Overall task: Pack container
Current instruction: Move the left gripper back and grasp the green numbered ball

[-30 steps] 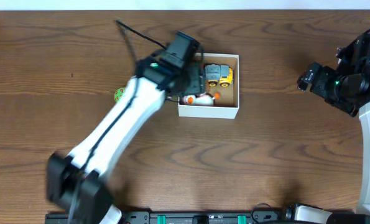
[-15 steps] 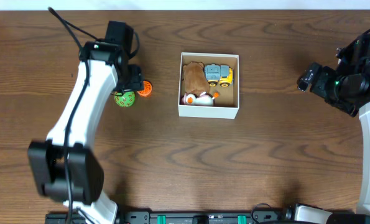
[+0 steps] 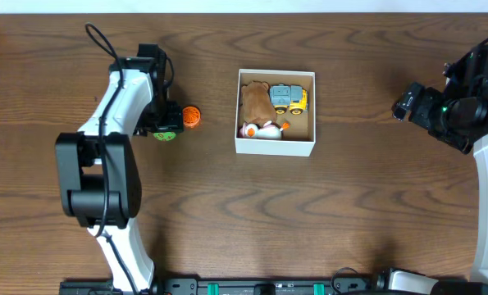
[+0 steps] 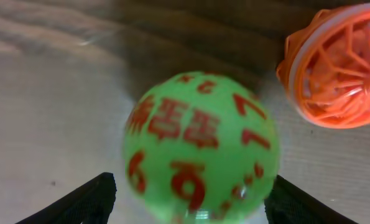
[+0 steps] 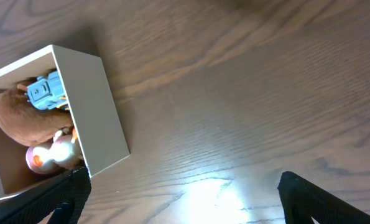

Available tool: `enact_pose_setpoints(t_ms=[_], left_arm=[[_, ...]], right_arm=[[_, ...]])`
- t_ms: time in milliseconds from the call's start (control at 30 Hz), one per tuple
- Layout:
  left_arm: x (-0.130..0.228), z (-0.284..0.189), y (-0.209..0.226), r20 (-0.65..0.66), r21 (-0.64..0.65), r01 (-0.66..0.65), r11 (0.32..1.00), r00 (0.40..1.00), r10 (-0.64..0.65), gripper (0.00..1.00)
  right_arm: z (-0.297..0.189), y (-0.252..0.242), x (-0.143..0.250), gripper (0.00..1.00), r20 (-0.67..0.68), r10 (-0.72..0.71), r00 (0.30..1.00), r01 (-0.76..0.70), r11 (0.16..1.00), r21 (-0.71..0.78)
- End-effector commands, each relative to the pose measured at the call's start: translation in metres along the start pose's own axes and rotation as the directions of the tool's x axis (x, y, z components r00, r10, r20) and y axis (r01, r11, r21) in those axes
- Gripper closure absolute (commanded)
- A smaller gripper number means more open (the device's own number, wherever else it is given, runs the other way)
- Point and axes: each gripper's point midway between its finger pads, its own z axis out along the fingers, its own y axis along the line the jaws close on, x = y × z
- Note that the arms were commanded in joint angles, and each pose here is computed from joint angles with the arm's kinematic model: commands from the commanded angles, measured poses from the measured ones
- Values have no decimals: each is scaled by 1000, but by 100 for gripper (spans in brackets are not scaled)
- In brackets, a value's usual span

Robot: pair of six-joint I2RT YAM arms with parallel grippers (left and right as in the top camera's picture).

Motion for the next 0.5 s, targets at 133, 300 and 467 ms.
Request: enact_pose_setpoints(t_ms=[133, 300, 467], left_arm=[[-2, 7, -3, -2, 16, -70, 997, 998, 70, 28], [-8, 7, -3, 22, 17, -78, 997, 997, 78, 48], [-8, 3, -3, 26, 16, -95, 995, 995, 94, 53]], right_arm=[[2, -5, 3, 1, -16, 15, 1000, -15, 1000, 15], [2, -5, 3, 1, -15, 15, 1000, -15, 1000, 14], [2, -5, 3, 1, -16, 15, 1000, -15, 1000, 15]])
